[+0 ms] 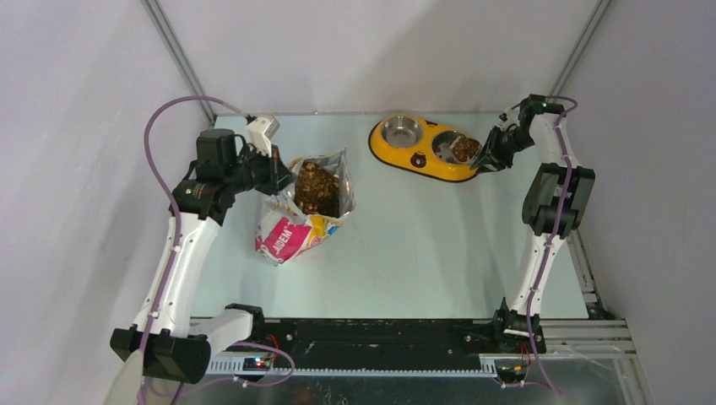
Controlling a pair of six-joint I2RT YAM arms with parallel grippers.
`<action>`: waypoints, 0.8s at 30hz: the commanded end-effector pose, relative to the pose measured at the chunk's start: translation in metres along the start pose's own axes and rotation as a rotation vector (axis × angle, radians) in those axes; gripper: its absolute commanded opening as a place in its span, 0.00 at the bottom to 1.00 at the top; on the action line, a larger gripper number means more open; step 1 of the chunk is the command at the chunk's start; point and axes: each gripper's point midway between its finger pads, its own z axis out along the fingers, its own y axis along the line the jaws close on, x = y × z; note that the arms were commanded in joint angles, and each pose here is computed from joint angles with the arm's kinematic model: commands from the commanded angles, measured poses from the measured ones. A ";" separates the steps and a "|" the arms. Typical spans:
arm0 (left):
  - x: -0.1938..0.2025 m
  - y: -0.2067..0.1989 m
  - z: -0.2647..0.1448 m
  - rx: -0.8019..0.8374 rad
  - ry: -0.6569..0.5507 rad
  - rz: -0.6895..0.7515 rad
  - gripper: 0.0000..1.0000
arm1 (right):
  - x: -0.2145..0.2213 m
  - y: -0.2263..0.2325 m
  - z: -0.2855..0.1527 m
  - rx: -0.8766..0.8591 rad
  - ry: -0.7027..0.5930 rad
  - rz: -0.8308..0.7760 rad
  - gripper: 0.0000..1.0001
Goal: Serve the pet food
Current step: Pour the pet food into the pet food bowl.
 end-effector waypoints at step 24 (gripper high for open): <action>-0.008 -0.007 -0.008 0.026 -0.036 -0.006 0.00 | -0.025 0.019 0.005 0.021 -0.061 -0.097 0.00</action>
